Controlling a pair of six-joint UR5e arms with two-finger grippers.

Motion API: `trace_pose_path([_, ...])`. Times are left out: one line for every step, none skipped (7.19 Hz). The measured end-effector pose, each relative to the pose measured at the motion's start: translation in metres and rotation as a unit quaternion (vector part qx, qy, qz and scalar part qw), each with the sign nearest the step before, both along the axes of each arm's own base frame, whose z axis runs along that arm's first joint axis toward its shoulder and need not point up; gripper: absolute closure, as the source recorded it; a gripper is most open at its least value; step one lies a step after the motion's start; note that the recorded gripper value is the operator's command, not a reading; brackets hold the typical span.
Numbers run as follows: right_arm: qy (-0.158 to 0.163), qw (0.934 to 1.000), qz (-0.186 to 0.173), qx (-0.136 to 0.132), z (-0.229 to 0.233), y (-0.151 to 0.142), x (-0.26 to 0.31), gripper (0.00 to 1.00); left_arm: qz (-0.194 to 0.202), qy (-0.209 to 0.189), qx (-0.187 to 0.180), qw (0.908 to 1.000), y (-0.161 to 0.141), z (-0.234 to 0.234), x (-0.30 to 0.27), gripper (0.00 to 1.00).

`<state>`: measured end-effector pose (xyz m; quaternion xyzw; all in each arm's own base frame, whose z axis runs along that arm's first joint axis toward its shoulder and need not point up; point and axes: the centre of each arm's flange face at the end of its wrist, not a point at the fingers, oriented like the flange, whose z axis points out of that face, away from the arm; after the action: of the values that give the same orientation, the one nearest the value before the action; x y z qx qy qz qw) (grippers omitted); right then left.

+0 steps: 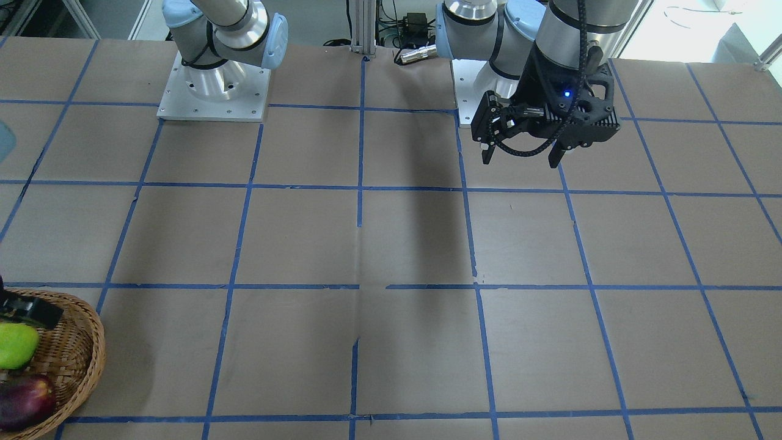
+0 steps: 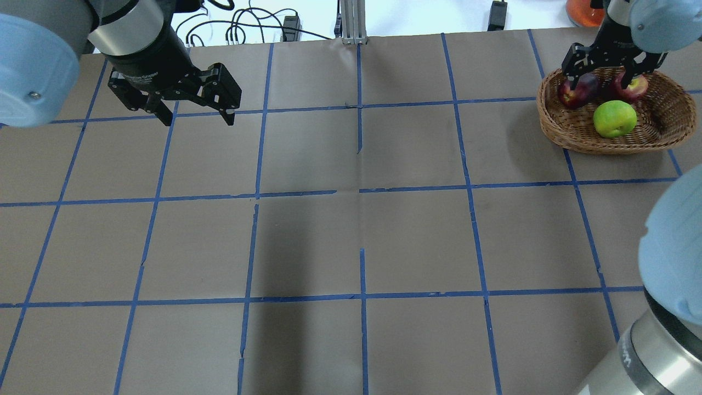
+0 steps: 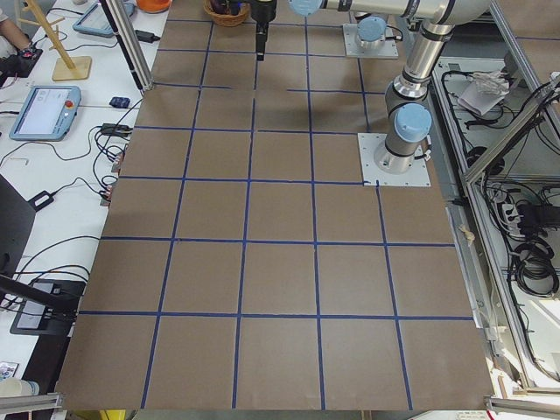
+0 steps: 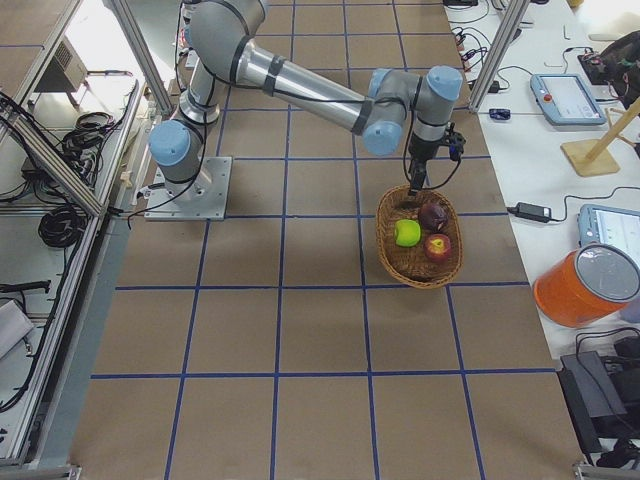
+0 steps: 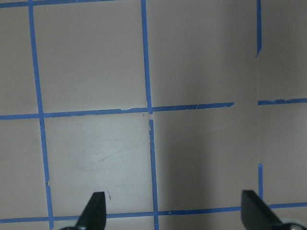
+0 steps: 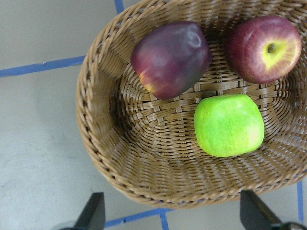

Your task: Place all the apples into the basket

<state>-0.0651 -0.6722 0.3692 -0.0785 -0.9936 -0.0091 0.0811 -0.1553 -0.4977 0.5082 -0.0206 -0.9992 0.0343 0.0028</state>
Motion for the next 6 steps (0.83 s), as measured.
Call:
trace_pose_path([0.0,0.9998,0.019,-0.001,0.042,0.023,0.036,0.0,0.0,0.0,0.0,1.0,0.0,0.0,0.0,0.0])
trace_pose_path([0.001,0.9992,0.04,0.002,0.073,0.046,0.084,0.0,0.0,0.0,0.0,1.0,0.0,0.0,0.0,0.0])
trace_pose_path([-0.005,0.9986,0.051,0.01,0.094,0.071,0.13,0.0,0.0,0.0,0.0,1.0,0.0,0.0,0.0,0.0])
trace_pose_path([-0.02,0.998,0.058,0.018,0.112,0.103,0.164,0.0,0.0,0.0,0.0,1.0,0.0,0.0,0.0,0.0])
trace_pose_path([-0.038,0.9971,0.063,0.021,0.122,0.138,0.182,0.0,0.0,0.0,-0.001,1.0,0.0,0.0,0.0,0.0])
trace_pose_path([-0.049,0.9964,0.065,0.024,0.113,0.167,0.187,0.0,0.0,0.0,-0.001,1.0,0.0,0.0,0.0,0.0])
